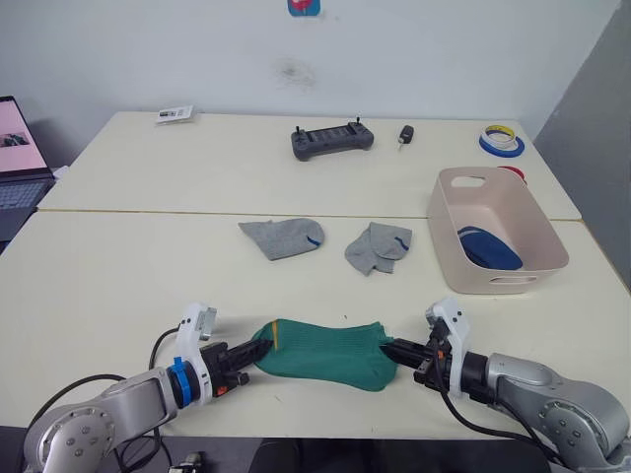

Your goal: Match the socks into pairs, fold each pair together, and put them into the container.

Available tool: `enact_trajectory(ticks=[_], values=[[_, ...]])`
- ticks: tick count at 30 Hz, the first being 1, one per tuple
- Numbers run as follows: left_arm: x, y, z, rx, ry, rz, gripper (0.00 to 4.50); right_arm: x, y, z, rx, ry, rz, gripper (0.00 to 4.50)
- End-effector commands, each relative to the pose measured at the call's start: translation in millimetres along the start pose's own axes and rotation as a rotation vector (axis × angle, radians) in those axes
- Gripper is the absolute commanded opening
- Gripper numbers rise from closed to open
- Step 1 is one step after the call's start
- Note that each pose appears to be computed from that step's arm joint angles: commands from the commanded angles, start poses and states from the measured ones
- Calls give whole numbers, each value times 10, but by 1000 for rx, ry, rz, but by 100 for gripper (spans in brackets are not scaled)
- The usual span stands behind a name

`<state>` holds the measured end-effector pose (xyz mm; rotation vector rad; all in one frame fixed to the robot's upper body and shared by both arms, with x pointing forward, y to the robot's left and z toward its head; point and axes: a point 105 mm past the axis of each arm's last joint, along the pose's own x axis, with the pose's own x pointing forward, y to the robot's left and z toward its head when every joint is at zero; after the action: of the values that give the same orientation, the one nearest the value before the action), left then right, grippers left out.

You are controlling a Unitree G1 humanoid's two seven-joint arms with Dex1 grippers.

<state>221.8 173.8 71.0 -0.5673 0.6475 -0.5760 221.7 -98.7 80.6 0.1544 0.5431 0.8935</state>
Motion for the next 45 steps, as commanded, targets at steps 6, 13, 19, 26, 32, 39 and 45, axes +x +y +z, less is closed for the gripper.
enact_trajectory(ticks=[6,13,19,26,32,39,45], values=[[-91,-23,62,43,-66,16,222,-84,37,196,-57,-75,13,321],[-416,4,384,219,-217,54,340,-356,27,420,-165,-91,31,449],[-433,-308,580,399,-200,-122,322,-348,130,581,-350,-78,83,450],[-71,-676,462,783,-28,-292,116,-36,350,462,-578,16,175,244],[138,-395,216,903,147,-259,0,359,330,304,-625,98,179,14],[130,14,208,890,161,-122,0,296,50,23,-632,227,107,6],[47,163,42,868,206,-79,0,21,-172,-2,-613,279,49,6]])
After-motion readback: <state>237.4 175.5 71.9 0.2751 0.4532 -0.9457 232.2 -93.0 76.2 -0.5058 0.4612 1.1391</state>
